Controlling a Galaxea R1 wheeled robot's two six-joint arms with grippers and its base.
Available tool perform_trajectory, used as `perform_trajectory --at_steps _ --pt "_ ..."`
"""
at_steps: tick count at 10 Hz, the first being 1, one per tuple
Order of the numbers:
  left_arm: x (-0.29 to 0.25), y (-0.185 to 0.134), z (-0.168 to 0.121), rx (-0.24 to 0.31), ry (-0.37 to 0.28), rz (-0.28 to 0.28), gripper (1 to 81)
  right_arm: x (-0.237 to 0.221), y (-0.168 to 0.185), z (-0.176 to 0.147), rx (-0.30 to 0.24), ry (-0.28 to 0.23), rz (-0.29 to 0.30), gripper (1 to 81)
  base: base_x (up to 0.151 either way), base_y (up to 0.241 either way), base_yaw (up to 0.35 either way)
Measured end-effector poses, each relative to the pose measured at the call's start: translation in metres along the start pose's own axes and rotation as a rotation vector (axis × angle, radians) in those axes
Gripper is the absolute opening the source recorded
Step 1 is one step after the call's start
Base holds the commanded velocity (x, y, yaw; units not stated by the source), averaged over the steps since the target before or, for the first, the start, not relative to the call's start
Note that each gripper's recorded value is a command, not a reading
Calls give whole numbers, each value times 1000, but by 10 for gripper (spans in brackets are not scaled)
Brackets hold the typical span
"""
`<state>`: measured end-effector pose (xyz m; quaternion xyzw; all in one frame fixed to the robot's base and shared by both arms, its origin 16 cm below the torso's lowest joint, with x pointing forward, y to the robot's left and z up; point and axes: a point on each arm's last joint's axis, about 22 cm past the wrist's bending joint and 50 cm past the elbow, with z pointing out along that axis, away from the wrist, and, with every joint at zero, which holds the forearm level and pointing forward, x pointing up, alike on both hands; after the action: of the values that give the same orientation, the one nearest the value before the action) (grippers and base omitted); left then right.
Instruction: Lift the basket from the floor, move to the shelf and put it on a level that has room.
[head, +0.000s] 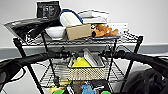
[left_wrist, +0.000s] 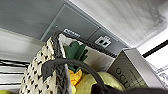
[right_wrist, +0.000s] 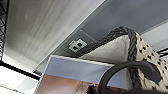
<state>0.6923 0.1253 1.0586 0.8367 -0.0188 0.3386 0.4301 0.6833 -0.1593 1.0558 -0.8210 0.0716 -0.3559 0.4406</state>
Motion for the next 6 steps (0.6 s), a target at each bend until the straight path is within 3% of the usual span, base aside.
perform_trajectory --at_steps 1,3,6 --pt "0 0 0 0 1 19 811 -1 0 0 0 -4 6 811 0 0 0" --pt "-1 15 3 -23 -3 16 811 -14 -22 3 34 -43 -34 811 0 0 0" --pt "-2 12 -3 -22 -3 13 811 -12 -16 -9 33 -41 -26 811 0 0 0"
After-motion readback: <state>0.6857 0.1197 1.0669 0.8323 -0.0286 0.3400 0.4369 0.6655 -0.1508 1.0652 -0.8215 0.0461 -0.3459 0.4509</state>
